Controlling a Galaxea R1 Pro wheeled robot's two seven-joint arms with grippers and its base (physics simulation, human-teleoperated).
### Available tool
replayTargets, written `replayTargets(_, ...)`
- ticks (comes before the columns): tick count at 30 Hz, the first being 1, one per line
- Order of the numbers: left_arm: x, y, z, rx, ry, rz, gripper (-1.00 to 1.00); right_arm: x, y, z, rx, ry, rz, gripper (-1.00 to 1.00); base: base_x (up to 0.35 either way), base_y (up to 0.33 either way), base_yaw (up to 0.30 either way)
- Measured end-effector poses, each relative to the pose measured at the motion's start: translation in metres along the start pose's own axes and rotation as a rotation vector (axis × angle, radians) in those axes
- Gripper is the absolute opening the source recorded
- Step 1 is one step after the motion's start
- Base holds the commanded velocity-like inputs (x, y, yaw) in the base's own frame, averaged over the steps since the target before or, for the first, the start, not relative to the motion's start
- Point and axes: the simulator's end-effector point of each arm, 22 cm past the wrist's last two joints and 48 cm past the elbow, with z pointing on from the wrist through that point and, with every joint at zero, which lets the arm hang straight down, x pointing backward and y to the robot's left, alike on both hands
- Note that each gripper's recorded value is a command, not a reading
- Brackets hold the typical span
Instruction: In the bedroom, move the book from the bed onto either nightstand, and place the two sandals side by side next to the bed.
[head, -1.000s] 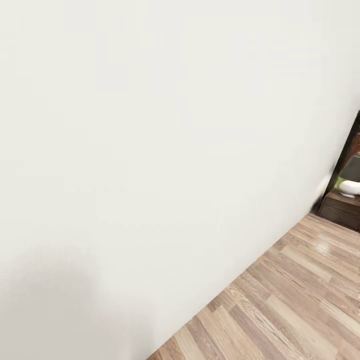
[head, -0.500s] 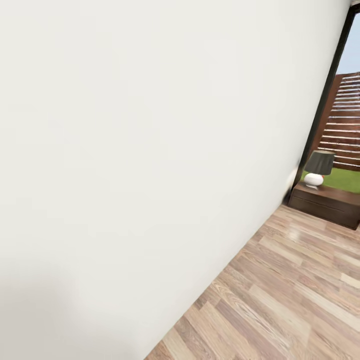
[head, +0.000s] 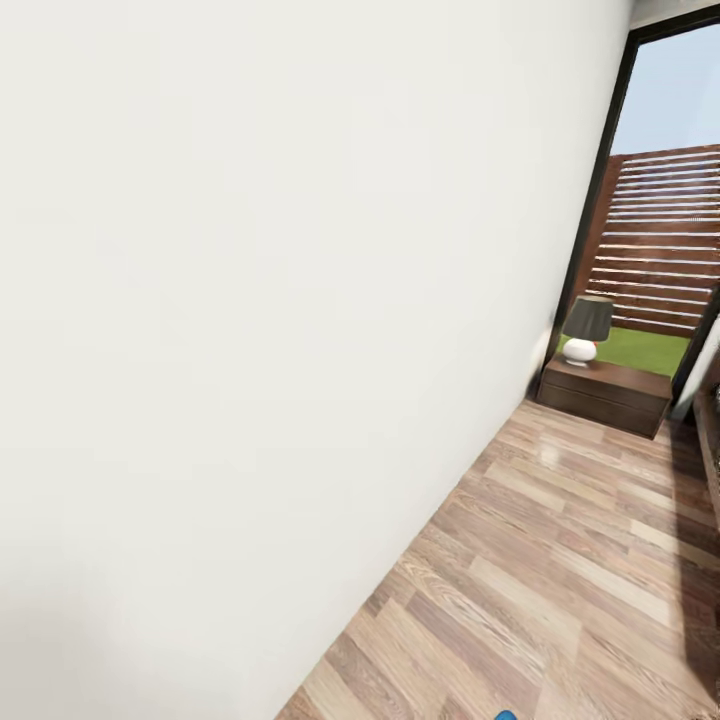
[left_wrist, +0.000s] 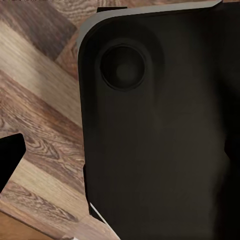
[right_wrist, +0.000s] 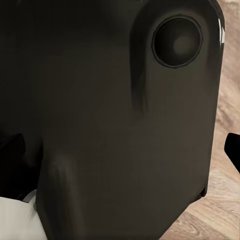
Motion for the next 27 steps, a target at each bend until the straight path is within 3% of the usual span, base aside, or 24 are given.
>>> replayTargets(16, 0.0, 0.0007, 0.0, -0.001, 0.0, 0.0, 1.0, -0.009, 0.0031, -0.0002, -0.003, -0.041, 0.004, 1.0, 0.0, 0.0, -0.042)
replayTargets(22, -0.0014, 0.0012, 0.0, -0.002, -0.003, 0.001, 1.0, -0.0096, 0.0036, -0.0002, -0.004, -0.044, 0.081, 1.0, 0.0, 0.0, -0.235)
replayTargets(27, -0.0081, 0.0014, 0.0001, -0.002, -0.018, 0.002, 1.0, -0.0102, 0.0036, -0.0002, -0.005, -0.045, 0.111, 1.0, 0.0, 0.0, -0.279)
